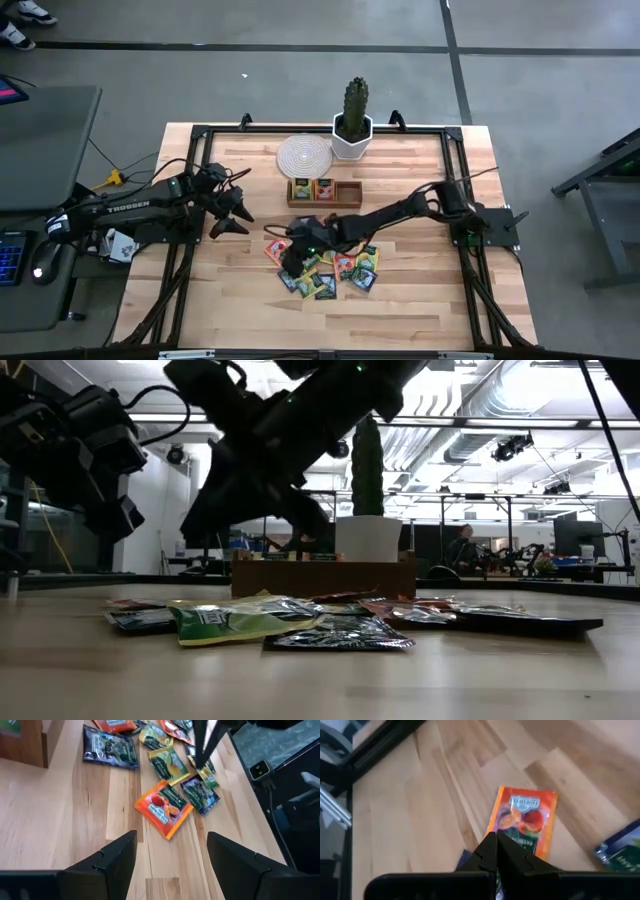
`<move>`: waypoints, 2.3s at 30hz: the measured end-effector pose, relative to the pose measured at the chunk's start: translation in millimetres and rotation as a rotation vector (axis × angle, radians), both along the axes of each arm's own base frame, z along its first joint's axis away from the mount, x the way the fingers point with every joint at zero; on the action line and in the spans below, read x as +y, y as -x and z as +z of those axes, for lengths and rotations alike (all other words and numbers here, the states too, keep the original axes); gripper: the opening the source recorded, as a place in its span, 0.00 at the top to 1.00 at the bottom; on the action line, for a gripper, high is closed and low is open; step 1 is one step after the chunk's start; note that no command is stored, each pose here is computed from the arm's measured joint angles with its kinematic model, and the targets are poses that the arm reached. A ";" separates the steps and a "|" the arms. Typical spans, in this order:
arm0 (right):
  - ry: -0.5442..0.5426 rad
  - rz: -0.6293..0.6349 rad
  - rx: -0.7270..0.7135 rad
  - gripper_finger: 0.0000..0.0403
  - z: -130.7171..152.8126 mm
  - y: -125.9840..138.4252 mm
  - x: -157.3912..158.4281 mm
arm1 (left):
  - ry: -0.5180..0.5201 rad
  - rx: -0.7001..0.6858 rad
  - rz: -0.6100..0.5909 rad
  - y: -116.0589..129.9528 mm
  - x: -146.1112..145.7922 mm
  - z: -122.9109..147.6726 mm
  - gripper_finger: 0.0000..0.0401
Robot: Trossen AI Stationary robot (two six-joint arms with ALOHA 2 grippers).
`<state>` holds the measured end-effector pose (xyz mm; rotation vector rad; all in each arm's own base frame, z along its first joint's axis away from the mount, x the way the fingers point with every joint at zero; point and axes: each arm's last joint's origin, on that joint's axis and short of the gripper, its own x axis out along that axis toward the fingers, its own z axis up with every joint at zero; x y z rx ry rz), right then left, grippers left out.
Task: Pick & Place Tea
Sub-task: Put the orange tea bag into the middle section of the wooden organizer
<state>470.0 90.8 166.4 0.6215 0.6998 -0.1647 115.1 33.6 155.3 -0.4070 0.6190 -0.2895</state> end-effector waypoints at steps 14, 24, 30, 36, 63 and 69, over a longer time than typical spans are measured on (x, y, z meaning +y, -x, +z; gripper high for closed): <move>0.100 0.097 0.001 1.00 -7.0 -3.1 -4.1 | 0.112 0.043 0.038 3.5 -2.3 -23.7 0.40; 0.143 0.139 0.012 1.00 -16.6 -5.6 -8.6 | 0.189 0.041 0.088 2.1 -1.8 -28.9 0.40; 0.161 0.162 0.008 1.00 -23.4 -7.7 -7.9 | 0.315 0.125 0.161 0.8 -1.1 -32.5 0.40; 0.197 0.166 0.009 1.00 -24.3 -7.8 -8.7 | 0.472 0.230 0.261 -1.9 0.4 -36.7 0.42; 0.232 0.217 0.015 1.00 -44.2 -10.9 -4.6 | 0.541 0.276 0.410 -12.7 7.6 -43.2 0.52; 0.218 0.213 0.028 1.00 -53.1 -11.9 -4.9 | 0.544 0.319 0.392 -15.9 0.8 -46.2 0.52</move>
